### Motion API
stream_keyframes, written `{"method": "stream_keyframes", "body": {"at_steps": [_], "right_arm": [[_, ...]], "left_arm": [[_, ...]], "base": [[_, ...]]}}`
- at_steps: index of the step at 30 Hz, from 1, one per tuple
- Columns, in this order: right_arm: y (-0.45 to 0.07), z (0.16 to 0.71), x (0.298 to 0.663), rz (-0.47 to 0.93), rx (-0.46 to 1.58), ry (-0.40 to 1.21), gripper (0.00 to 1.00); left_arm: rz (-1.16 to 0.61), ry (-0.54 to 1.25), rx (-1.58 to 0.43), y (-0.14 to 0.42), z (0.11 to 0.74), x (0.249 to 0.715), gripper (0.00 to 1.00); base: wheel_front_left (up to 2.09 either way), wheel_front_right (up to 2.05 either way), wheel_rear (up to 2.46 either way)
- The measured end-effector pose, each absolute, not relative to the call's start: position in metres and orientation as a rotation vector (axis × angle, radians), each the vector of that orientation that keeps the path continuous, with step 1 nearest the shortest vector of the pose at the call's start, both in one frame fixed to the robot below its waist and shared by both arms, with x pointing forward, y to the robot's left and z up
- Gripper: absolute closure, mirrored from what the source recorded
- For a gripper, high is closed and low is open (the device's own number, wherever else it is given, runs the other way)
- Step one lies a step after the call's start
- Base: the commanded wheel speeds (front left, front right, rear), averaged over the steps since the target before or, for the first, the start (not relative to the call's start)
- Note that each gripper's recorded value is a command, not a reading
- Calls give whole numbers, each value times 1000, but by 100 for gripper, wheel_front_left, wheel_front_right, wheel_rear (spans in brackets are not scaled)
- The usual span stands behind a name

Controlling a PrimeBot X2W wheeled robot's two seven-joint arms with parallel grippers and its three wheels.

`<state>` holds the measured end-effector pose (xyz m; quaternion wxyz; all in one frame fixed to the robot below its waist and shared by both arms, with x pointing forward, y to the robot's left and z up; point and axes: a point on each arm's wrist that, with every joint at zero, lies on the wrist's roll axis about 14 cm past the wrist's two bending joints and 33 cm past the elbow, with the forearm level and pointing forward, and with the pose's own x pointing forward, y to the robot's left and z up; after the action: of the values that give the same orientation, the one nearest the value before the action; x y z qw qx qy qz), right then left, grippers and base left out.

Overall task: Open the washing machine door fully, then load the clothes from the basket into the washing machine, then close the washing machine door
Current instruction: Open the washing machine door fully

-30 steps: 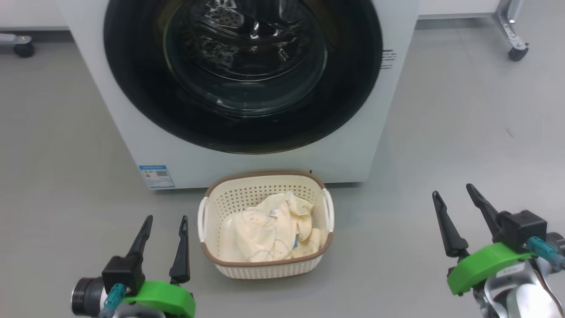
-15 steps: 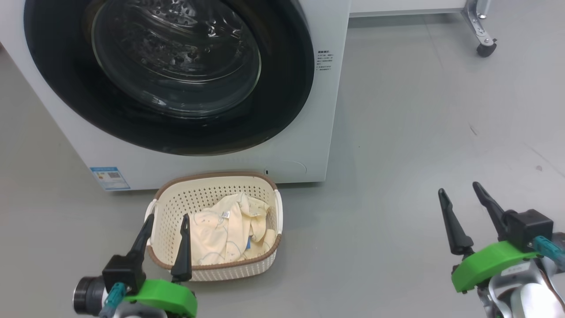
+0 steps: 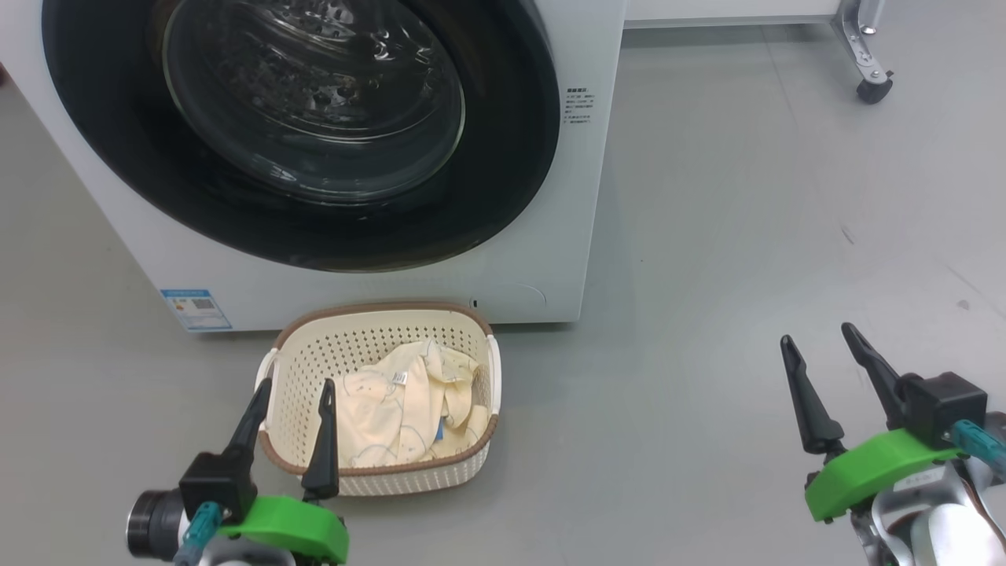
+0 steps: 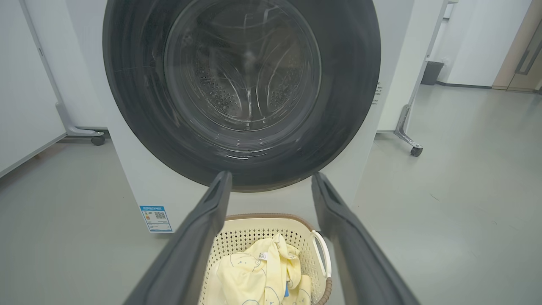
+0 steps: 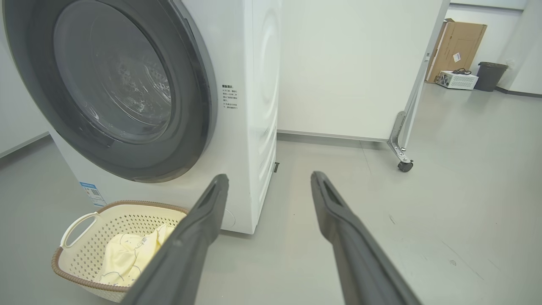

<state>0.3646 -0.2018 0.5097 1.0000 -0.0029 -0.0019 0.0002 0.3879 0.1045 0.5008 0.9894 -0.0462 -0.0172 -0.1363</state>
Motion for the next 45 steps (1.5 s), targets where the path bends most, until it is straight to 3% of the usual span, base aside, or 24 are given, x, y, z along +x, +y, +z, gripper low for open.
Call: {"method": "stream_keyframes", "body": {"at_steps": [23,24,25,27,28,35,45], "right_arm": [[-211,506,375,-29,25,3,0],[-212,505,376,-33,33,6,8],[-213,505,377,-35,38,7,44],[-215,504,381,-41,55,6,70],[-215,504,383,-43,65,7,100],[-219,500,397,-64,171,7,100],[-228,502,445,-131,601,-53,100]], "left_arm": [[-278,-27,-95,101,498,398,0],[-278,-27,-95,101,497,398,0],[-278,-25,-95,101,497,399,0],[-276,-17,-96,102,494,400,0],[-275,-15,-96,102,493,400,0],[-268,-17,-97,104,493,408,0],[-253,-6,-96,107,487,421,0]], "base": [[0,0,0],[0,0,0],[0,0,0],[0,0,0],[0,0,0],[0,0,0],[0,0,0]]}}
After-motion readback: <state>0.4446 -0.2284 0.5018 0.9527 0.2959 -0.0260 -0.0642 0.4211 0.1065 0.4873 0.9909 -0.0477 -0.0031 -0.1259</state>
